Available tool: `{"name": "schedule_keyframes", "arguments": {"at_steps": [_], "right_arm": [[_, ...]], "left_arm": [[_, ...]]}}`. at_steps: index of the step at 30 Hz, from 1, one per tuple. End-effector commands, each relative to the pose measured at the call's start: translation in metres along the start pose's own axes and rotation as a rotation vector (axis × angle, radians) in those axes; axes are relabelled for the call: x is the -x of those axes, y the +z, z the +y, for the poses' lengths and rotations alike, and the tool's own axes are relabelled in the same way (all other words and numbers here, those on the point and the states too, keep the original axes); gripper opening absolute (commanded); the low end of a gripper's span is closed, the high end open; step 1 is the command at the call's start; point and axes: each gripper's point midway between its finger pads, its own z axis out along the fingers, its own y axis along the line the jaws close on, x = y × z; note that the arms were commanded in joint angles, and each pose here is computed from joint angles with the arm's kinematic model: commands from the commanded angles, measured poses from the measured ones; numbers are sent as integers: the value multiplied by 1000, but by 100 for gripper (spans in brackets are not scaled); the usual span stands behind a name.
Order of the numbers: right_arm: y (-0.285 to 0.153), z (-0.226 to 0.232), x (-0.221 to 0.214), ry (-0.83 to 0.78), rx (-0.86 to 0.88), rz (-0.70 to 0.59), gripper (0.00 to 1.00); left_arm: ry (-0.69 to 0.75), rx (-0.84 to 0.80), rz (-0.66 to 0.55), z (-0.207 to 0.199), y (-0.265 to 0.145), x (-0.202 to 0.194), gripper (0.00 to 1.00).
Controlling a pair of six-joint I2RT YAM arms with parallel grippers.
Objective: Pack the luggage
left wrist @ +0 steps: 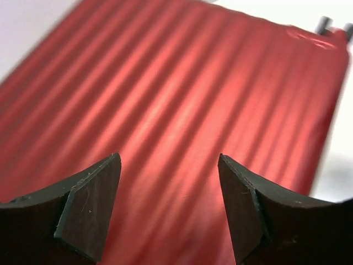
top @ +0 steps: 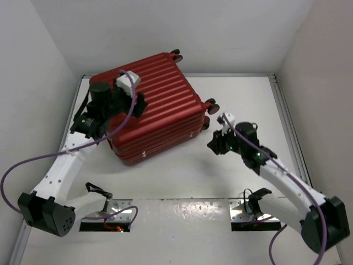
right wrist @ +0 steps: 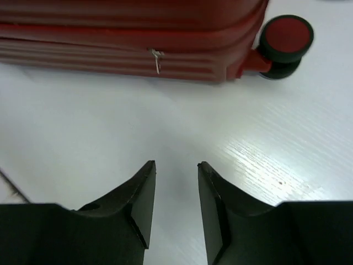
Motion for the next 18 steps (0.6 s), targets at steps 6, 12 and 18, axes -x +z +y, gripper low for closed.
{"name": "schedule_keyframes", "arguments": {"at_steps": [6, 12, 18], "right_arm": [[9, 3, 16, -40, -22, -415, 38], [19, 13, 18, -14, 10, -503, 52], [24, 32, 22, -91, 20, -544, 48]], "left_arm": [[100, -50, 26, -39, 21, -8, 81], [77, 6, 46, -35, 28, -20, 87], [49, 7, 93, -42, 45, -37, 88]]}}
